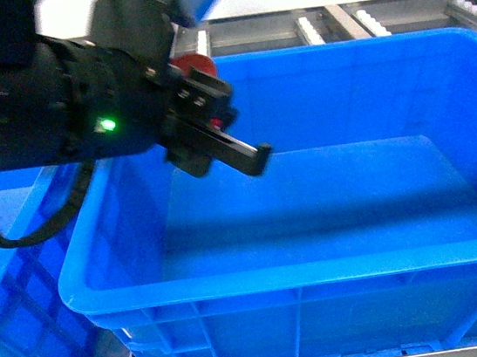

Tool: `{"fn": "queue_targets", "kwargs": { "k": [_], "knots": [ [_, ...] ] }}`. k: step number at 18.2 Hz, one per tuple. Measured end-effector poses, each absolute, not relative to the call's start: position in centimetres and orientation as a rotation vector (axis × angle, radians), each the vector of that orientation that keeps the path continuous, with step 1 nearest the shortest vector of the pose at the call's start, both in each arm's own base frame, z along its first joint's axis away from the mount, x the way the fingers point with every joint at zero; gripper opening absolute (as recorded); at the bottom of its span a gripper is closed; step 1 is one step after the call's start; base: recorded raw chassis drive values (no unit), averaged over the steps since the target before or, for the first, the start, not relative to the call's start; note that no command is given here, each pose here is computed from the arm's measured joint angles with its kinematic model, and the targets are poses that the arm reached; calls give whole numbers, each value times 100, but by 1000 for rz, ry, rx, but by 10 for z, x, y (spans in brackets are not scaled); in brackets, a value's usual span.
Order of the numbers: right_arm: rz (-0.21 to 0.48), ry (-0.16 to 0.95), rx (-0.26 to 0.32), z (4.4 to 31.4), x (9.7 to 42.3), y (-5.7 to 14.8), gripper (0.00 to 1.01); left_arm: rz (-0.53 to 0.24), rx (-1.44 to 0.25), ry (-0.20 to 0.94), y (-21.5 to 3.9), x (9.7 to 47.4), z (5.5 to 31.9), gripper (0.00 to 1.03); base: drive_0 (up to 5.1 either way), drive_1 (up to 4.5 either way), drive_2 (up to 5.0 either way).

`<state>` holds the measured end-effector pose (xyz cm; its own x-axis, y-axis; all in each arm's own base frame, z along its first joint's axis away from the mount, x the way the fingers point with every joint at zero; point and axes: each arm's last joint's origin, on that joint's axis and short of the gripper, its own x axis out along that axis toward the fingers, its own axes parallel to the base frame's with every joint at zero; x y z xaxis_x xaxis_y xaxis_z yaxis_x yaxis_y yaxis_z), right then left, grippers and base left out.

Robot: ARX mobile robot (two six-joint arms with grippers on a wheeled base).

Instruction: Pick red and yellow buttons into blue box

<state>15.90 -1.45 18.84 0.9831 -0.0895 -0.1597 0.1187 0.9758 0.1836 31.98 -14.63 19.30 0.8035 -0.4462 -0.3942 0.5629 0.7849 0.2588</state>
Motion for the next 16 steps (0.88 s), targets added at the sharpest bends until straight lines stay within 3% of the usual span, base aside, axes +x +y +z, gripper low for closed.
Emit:
{"fn": "queue_targets", "kwargs": {
  "k": [2,8,11,13,16],
  "knots": [
    [-105,151,194,188,159,-14,98,-598,386,393,-156,329,186,25,0,0,0],
    [-105,151,194,188,159,-14,98,-632,380,489,-166,346,173,25,0,0,0],
    [-105,151,193,188,159,-14,98,-633,356,600,-176,372,156,25,0,0,0],
    [-106,151,193,188,159,-14,98,-607,332,563,-185,376,158,26,0,0,0],
    [-106,151,194,188,159,-14,98,-584,309,542,-186,376,159,52,0,0,0]
  ]
}}
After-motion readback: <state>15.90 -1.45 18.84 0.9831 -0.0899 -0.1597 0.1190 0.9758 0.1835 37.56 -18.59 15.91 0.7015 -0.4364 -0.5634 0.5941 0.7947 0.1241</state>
